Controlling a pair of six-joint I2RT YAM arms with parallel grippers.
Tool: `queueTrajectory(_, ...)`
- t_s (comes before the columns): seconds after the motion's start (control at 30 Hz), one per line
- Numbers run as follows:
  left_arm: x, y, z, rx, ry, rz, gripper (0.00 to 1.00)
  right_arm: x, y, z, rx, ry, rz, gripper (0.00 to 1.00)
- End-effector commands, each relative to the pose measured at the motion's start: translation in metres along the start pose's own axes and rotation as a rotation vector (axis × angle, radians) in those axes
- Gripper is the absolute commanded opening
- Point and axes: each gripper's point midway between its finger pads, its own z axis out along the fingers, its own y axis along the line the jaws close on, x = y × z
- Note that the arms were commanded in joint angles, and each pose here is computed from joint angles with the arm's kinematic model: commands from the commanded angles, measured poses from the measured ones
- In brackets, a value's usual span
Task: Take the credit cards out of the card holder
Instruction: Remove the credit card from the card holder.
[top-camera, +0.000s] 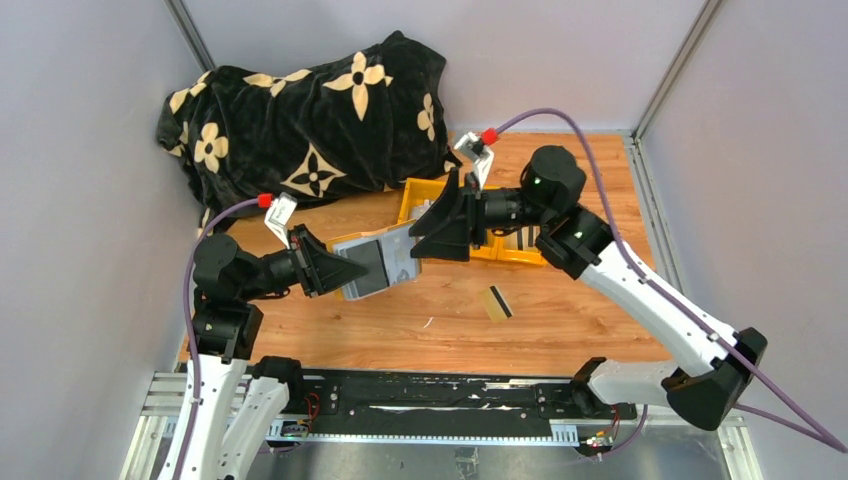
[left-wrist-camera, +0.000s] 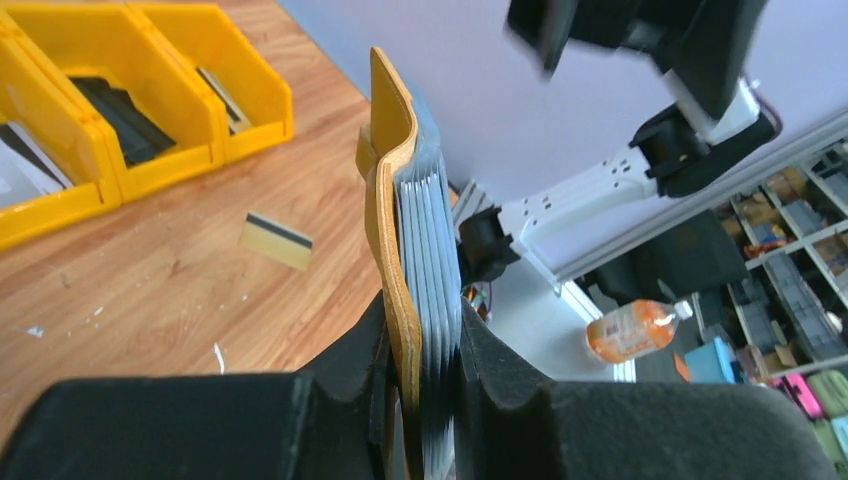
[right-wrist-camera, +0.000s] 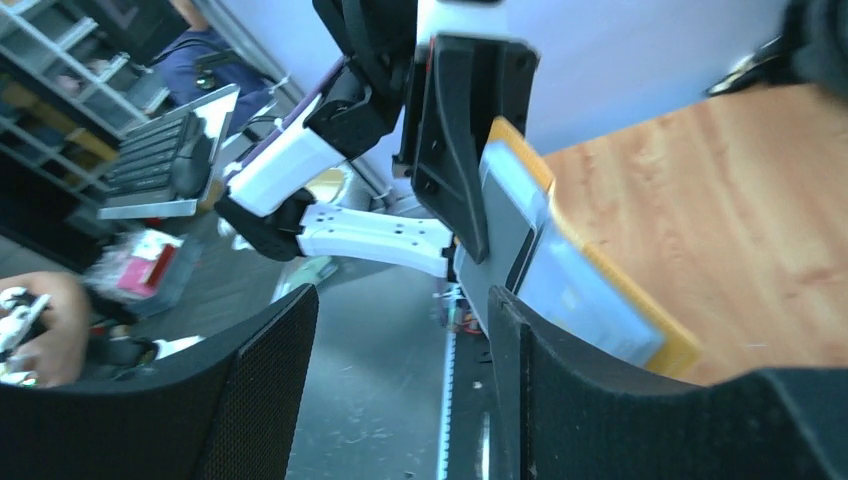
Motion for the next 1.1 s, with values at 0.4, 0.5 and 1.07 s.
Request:
queueTrajectory(0.4,-0.027,-0.03,-0.003,0.048,-0.1,0.032,0.0,0.049,0.006,0.038,-0.184,0.087,0.208,0.63)
queueTrajectory(0.5,-0.028,-0.034,-0.004,0.061,-0.103,0.035,0.0,0.052,0.003,0.042,-0.185,0.096,0.223,0.62)
queueTrajectory(1.07,-0.026,-0.02,-0.002,0.022,-0.127,0.015,0.02,0.048,0.005,0.068,-0.265,0.084,0.251,0.41)
